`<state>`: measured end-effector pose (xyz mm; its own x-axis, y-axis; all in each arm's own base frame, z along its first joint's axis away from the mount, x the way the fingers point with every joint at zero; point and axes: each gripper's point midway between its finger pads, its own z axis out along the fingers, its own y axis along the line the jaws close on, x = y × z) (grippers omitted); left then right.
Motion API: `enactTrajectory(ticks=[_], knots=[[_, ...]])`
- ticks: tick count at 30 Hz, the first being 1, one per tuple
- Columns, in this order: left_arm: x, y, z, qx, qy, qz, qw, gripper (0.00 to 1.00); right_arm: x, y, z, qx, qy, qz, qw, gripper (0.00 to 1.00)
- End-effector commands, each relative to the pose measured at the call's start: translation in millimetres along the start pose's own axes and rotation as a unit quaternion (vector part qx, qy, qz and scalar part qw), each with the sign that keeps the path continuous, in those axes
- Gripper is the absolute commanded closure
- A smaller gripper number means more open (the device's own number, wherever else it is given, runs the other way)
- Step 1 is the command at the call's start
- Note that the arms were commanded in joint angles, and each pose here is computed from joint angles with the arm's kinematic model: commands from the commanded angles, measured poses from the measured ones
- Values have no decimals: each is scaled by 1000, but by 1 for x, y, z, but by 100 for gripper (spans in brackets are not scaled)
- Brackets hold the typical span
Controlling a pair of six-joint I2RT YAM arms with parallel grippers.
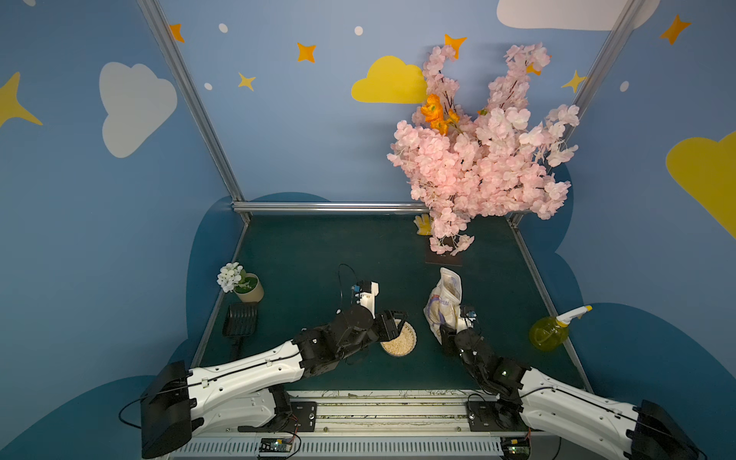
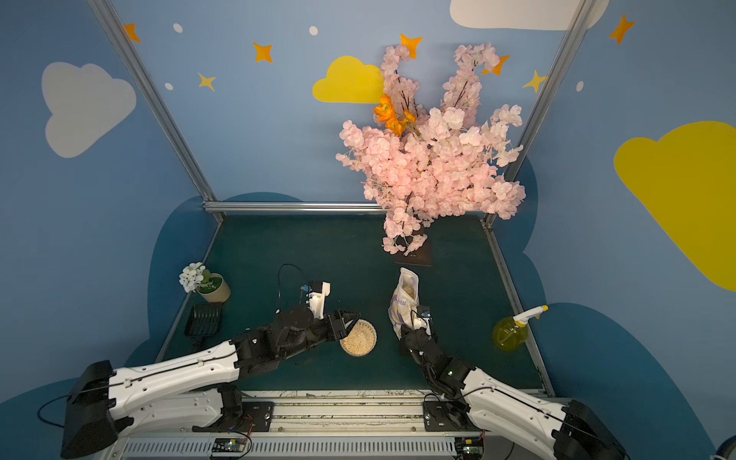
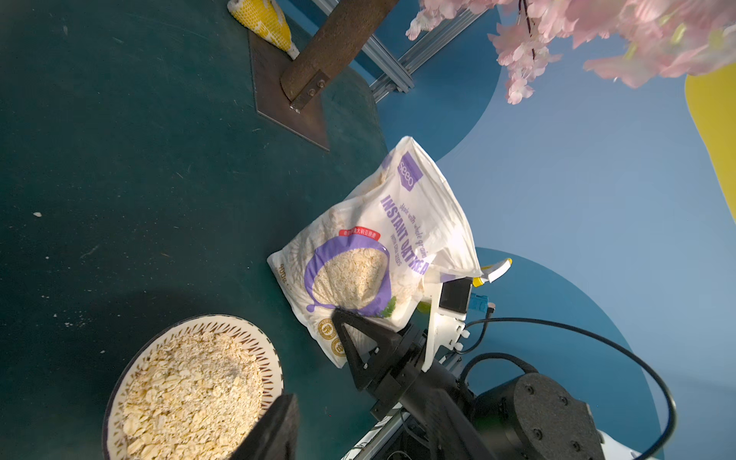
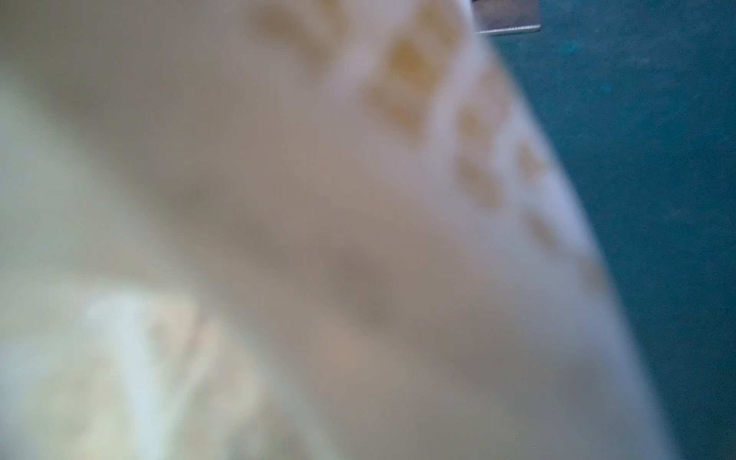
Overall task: Pour the oats into the breakfast bowl
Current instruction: Place the oats bag at the center of the board.
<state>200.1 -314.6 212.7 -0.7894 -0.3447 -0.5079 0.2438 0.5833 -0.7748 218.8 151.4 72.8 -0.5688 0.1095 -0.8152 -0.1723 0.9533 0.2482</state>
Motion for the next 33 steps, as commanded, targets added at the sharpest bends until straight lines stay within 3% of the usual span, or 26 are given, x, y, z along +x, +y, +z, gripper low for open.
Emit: enactTrajectory(ticks=[1, 5, 14, 25, 31, 33], knots=[[3, 2, 0, 6, 0, -9, 1000, 44, -34, 27, 0, -47, -52, 22, 997, 49], [4, 5, -1, 12, -5, -23, 1000, 44, -24, 22, 2, -36, -32, 11, 999, 28], [4, 10, -2, 9, -10, -29, 999, 44, -25, 8, -12, -7, -14, 12, 1000, 5], [0, 9, -7, -11, -8, -3, 1000, 44, -55, 19, -56, -23, 28, -36, 999, 2], [-7, 12, -16, -22, -22, 13, 999, 43, -97, 22, -94, -12, 36, -77, 996, 2], [-8, 16, -20, -31, -25, 18, 999, 42, -110, 26, -109, -6, 63, -100, 993, 2]])
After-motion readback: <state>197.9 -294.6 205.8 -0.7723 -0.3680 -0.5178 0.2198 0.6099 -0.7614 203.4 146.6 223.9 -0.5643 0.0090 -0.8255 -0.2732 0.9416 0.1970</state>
